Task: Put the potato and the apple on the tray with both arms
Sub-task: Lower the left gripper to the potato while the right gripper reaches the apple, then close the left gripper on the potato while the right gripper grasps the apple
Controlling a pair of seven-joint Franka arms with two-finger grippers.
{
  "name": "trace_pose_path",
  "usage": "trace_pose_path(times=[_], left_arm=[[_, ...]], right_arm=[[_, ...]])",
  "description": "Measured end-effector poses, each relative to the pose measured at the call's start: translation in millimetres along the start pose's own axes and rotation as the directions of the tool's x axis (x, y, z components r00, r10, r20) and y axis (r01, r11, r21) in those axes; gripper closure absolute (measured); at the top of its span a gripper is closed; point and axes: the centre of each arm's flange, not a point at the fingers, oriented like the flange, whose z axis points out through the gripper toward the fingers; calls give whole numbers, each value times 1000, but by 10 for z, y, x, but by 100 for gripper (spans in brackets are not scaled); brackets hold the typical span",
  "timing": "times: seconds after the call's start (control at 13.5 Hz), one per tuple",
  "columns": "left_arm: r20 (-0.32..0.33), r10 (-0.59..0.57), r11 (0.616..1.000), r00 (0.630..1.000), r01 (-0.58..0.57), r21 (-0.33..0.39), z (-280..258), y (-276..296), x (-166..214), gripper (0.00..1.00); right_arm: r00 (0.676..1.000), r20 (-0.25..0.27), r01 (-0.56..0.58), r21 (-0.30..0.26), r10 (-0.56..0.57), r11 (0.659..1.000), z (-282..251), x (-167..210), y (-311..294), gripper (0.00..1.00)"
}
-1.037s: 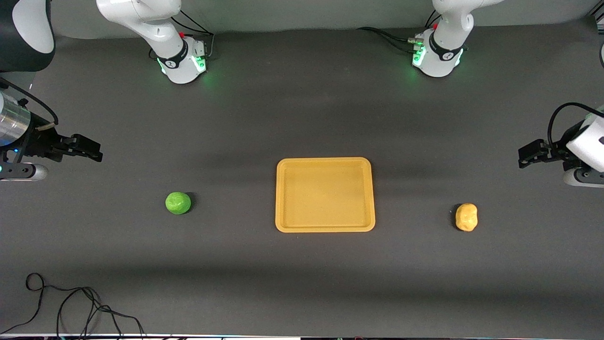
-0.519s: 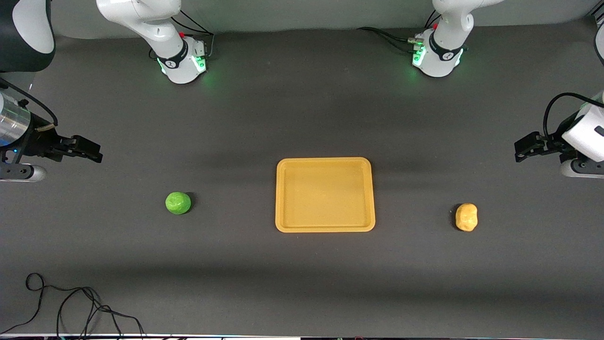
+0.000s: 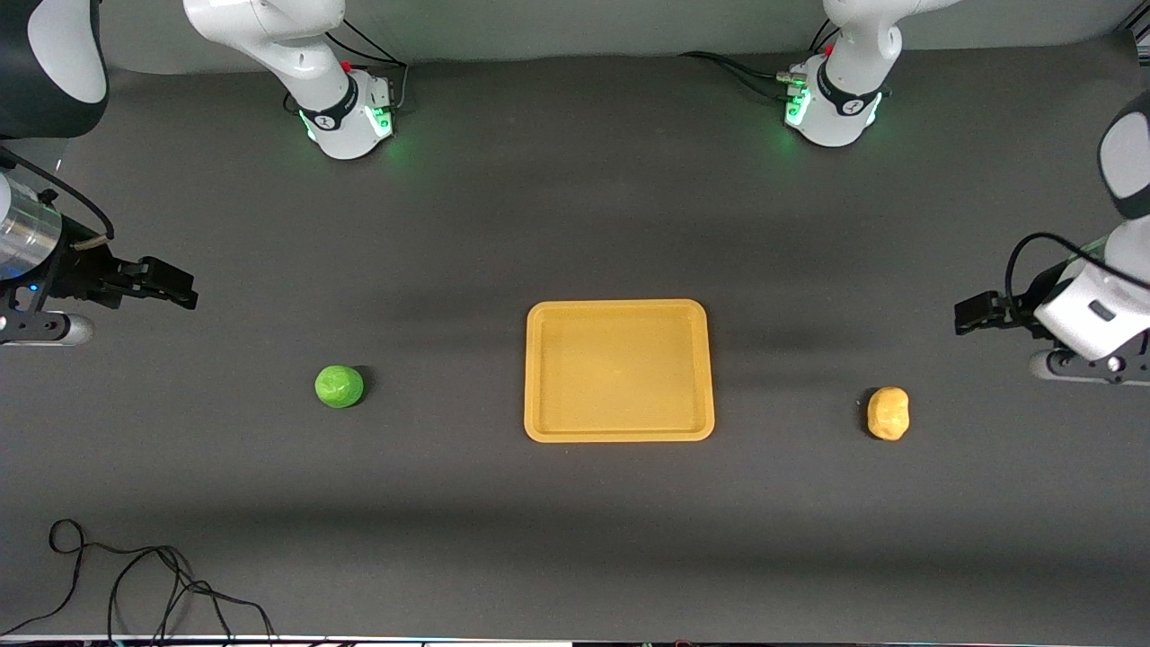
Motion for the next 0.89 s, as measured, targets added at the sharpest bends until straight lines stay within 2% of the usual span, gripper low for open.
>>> trace_pose_path(times=[0.22, 0.44, 0.67, 0.89], left_arm=[[-26, 0, 1000, 1000, 0, -16, 384, -43, 241, 0], [-46, -1, 1000, 999, 1, -3, 1048, -151, 520, 0], [-14, 4, 1000, 1000, -5, -12, 1918, -226, 694, 0], [6, 0, 1000, 1000, 0, -30, 2360, -194, 729, 0]], right_arm=[[1000, 5, 9, -1, -9, 1000, 258, 119, -46, 0], [1000, -28, 13, 1, -13, 1000, 754, 235, -68, 0], [999, -39, 18, 2, -18, 1000, 1441, 275, -100, 0], [999, -36, -29, 8, 29, 1000, 2222, 265, -142, 0]])
